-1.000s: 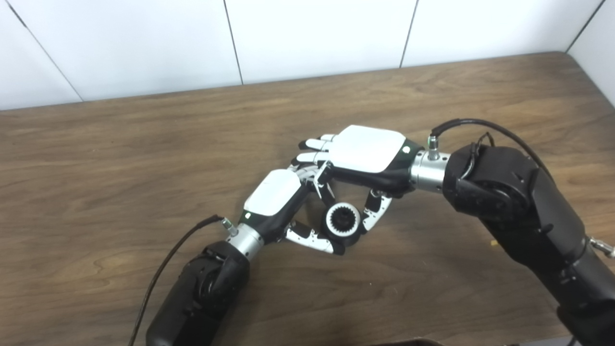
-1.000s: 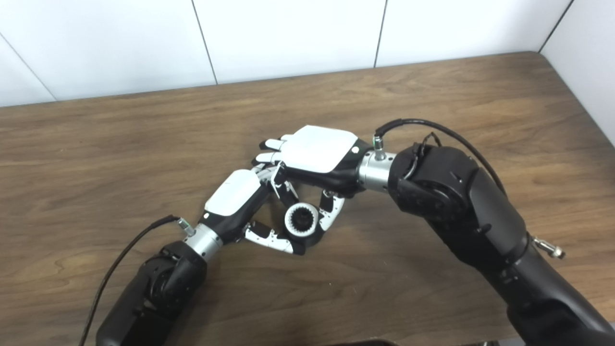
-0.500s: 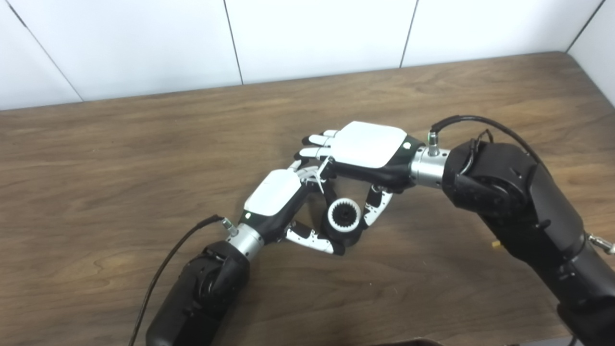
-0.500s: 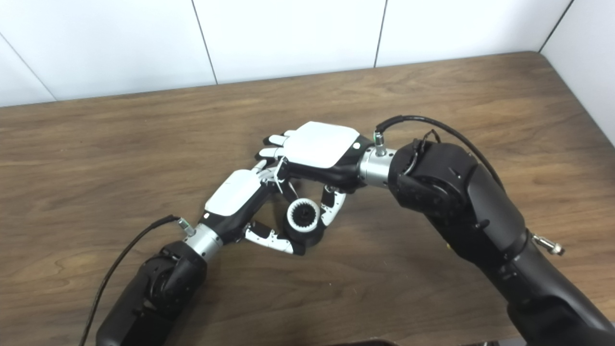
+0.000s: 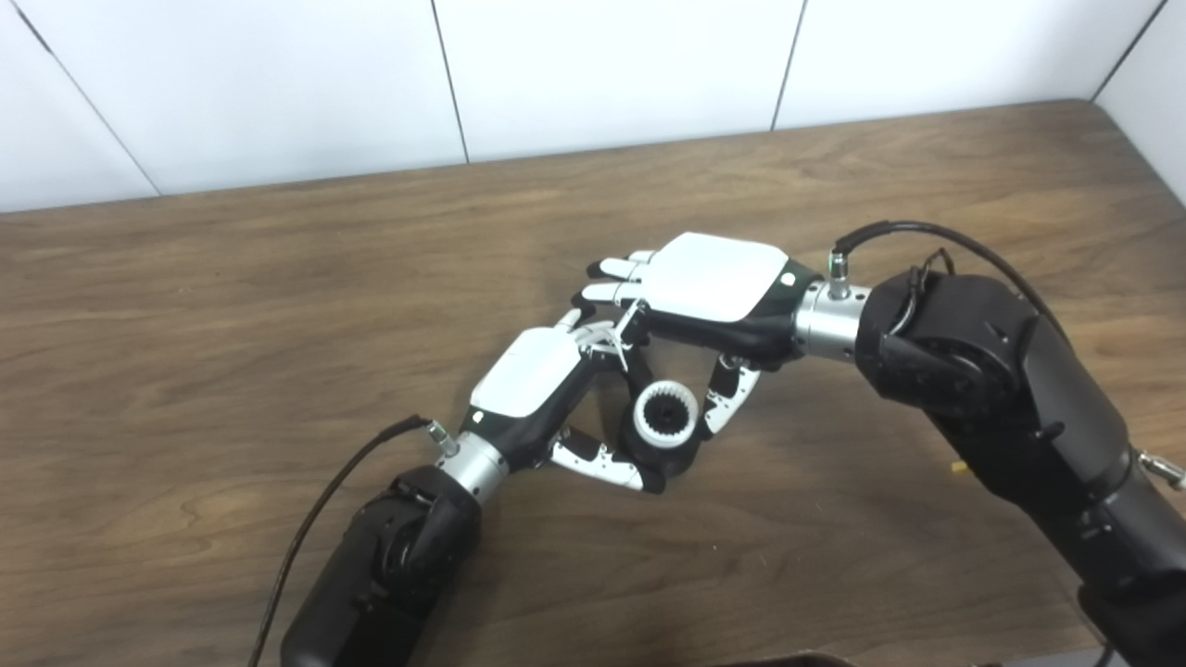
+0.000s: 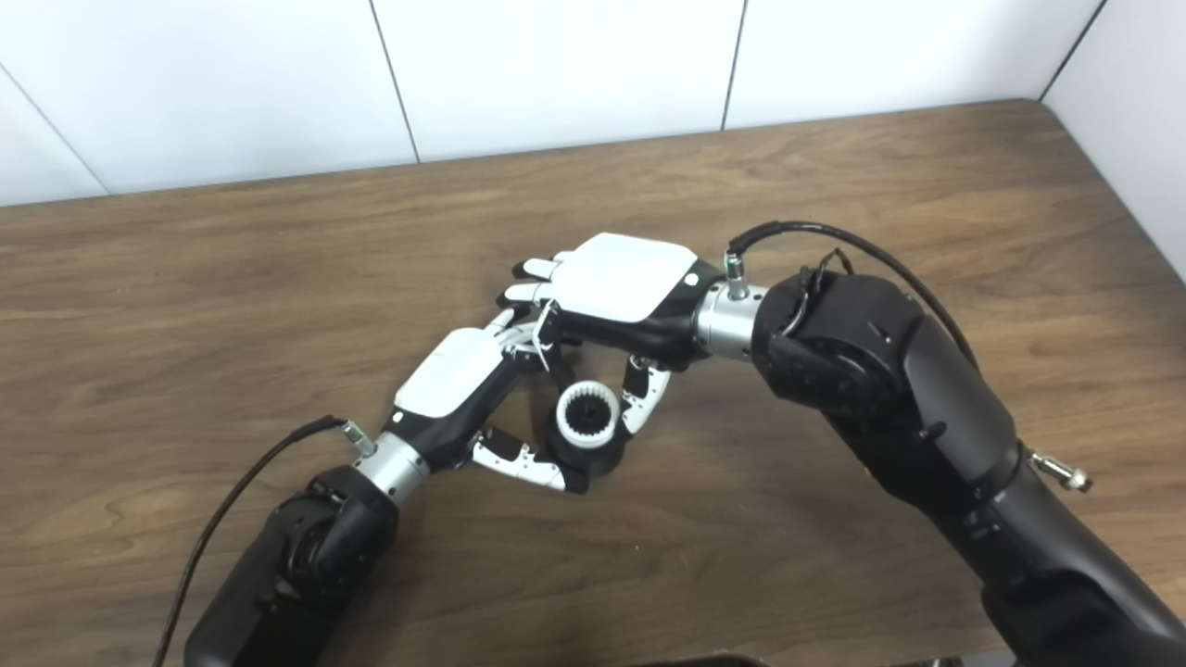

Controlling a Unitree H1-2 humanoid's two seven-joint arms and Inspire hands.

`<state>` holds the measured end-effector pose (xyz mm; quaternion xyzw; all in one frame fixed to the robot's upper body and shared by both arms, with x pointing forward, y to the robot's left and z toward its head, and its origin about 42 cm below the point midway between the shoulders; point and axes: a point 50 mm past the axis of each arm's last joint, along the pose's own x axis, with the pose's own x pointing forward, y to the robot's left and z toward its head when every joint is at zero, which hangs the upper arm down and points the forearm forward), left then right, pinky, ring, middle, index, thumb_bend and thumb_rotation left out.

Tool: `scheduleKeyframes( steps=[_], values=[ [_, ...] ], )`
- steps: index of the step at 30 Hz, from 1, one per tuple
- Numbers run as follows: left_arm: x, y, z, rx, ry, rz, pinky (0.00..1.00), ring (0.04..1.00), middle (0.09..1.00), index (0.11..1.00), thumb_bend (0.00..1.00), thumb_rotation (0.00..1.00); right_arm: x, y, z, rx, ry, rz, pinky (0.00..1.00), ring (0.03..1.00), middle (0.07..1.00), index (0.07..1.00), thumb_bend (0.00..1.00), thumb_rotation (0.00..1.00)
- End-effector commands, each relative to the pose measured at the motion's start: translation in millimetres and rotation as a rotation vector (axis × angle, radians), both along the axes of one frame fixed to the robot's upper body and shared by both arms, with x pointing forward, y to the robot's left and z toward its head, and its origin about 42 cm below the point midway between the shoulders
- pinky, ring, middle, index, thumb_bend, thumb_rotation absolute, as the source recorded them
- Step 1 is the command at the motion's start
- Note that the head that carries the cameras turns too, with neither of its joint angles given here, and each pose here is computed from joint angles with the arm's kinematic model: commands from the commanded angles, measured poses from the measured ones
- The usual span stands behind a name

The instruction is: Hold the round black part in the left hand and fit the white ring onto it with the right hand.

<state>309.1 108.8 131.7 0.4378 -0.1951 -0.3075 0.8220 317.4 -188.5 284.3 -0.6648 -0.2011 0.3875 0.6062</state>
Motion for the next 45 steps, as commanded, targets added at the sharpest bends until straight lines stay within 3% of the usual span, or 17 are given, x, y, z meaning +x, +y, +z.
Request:
scheduleKeyframes(
  steps=[1, 45],
  values=[
    [2.4, -2.7, 18.1, -0.037, -0.065, -0.006, 1.00, 0.887, 0.850, 0.477, 0.52, 0.05, 2.6, -2.5, 14.2, 0.017, -0.058, 0.007, 0.96, 1.000, 0.958, 0.481, 0.51, 0.13],
    [-0.7, -0.9, 22.1, -0.045, -0.059, 0.002, 1.00, 0.889, 0.850, 0.477, 0.52, 0.05, -5.8, -0.5, 11.9, 0.025, -0.047, 0.013, 0.96, 1.000, 0.949, 0.482, 0.51, 0.13]
  ],
)
